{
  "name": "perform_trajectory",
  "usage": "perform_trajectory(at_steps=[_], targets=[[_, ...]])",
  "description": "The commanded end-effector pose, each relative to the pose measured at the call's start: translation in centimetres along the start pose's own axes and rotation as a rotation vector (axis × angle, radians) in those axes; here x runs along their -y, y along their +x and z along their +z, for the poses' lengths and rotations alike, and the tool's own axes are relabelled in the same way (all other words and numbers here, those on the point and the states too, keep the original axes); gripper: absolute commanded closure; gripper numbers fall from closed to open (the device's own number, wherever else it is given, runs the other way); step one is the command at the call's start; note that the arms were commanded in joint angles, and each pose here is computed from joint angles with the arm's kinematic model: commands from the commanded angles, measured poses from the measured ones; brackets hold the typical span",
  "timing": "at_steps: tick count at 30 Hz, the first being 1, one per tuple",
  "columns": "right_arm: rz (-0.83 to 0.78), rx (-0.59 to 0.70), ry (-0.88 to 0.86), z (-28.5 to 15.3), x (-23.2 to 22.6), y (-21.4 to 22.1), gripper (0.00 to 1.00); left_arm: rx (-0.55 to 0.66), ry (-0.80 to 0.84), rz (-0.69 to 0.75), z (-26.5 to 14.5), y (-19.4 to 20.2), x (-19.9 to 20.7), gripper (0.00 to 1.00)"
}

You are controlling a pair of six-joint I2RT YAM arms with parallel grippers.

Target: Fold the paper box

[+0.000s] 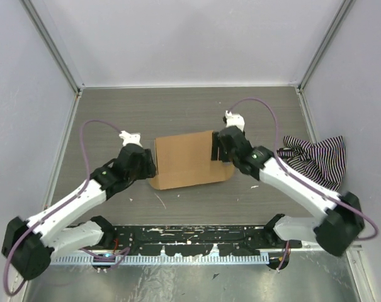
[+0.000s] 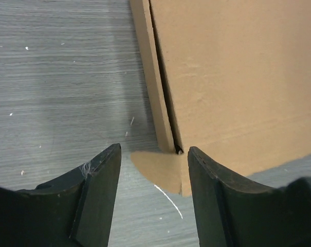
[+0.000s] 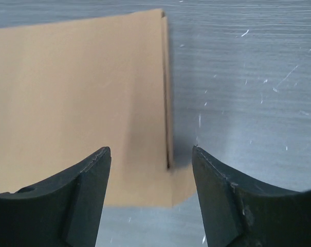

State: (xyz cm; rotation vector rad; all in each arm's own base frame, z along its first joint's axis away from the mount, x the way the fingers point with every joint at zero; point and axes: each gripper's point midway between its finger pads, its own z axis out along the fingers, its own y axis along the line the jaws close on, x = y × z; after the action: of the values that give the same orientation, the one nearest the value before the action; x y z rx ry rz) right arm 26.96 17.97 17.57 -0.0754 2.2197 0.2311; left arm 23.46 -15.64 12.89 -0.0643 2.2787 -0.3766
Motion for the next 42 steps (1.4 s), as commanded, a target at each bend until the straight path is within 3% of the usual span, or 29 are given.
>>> perform_trajectory(at_steps=[1,6,10,17,23,26,32,34,38,42], targets=[[0.009,-0.067,-0.008,6.3,0.7,-1.0,0.32,0.051,-0.01,0.032,2.7,-3.0,2.1,0.38],[-0.012,-0.231,-0.083,11.6,-0.4,2.9,0.4,-0.047,-0.068,0.098,7.5,-1.3,2.4,0.39],[-0.001,-0.281,-0.089,13.5,-0.6,4.9,0.42,-0.096,-0.095,0.148,10.1,-0.7,2.7,0.4],[0.062,-0.289,-0.063,15.6,-0.3,4.2,0.42,-0.135,-0.108,0.216,14.1,-2.6,4.1,0.41],[0.101,-0.249,-0.009,16.3,1.4,1.4,0.41,-0.135,-0.1,0.202,15.6,-6.6,5.1,0.4],[0.118,-0.203,0.028,15.9,2.5,-0.8,0.38,-0.111,-0.127,0.199,14.7,-8.2,4.5,0.34],[0.118,-0.09,0.08,12.4,4.0,-5.3,0.28,-0.041,-0.224,0.149,10.8,-10.4,2.0,0.05],[0.118,-0.089,0.054,11.0,3.9,-4.9,0.15,-0.027,-0.174,0.14,9.7,-9.6,2.1,0.05],[0.138,-0.124,-0.084,8.9,2.5,-1.5,0.01,-0.019,-0.068,0.122,8.4,-6.5,1.8,0.05],[0.147,-0.156,-0.171,8.3,1.3,2.9,0.0,-0.005,-0.028,0.11,8.6,-4.6,1.4,0.07]])
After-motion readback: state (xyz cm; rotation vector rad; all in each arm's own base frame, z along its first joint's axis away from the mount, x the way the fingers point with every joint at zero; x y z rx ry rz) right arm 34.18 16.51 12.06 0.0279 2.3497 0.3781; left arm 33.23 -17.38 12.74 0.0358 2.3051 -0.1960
